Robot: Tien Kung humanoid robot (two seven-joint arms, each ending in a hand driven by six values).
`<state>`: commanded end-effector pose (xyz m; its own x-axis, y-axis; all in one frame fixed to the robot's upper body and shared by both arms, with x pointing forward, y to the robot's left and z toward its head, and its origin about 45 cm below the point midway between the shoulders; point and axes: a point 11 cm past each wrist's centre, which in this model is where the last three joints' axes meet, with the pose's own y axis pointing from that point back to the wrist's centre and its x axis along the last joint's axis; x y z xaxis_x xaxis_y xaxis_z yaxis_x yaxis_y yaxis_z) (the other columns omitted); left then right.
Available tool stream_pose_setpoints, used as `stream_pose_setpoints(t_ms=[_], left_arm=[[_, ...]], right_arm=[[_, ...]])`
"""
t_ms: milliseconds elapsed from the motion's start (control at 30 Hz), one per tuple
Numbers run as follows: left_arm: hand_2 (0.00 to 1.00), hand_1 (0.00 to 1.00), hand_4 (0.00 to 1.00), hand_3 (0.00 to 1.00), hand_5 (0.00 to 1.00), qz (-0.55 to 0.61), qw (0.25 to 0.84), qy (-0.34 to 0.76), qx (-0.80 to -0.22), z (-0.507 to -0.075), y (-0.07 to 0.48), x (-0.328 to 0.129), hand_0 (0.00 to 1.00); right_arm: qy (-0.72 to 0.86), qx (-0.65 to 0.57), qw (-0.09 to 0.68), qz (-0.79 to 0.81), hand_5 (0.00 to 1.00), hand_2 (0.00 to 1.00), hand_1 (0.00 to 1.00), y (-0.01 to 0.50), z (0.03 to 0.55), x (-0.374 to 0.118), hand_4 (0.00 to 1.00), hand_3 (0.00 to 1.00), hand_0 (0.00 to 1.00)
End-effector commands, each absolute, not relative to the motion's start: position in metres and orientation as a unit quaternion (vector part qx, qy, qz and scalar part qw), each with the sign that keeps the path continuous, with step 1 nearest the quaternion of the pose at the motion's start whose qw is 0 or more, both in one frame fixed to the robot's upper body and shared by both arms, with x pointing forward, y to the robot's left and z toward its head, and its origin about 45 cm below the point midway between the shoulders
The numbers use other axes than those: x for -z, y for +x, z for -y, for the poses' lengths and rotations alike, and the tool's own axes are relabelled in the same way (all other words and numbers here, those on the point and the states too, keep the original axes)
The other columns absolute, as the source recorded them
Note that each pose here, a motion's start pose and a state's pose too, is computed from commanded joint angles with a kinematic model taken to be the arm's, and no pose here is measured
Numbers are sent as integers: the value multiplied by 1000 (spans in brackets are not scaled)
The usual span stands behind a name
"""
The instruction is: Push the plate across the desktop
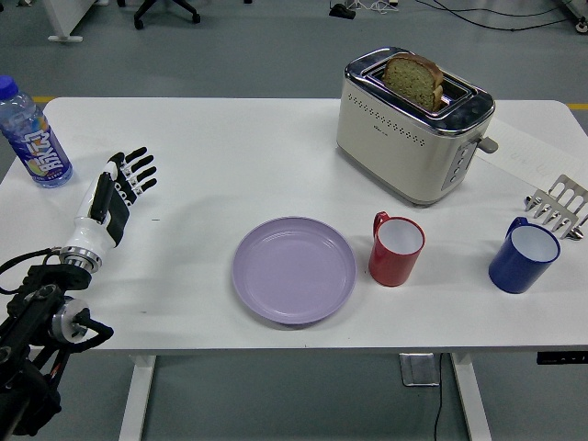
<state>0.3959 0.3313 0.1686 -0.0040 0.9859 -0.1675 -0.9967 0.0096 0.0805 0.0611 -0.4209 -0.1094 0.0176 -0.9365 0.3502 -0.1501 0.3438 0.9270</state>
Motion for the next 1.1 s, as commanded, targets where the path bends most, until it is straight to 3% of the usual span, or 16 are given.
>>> stream_pose_setpoints(t_ms=[1100], left_arm=[[822, 813, 456, 786, 998, -94, 642, -44, -760, -422, 357, -183, 793]], right_arm=[[449, 356, 553, 605, 356, 628, 545, 61, 421, 110, 137, 627, 607]])
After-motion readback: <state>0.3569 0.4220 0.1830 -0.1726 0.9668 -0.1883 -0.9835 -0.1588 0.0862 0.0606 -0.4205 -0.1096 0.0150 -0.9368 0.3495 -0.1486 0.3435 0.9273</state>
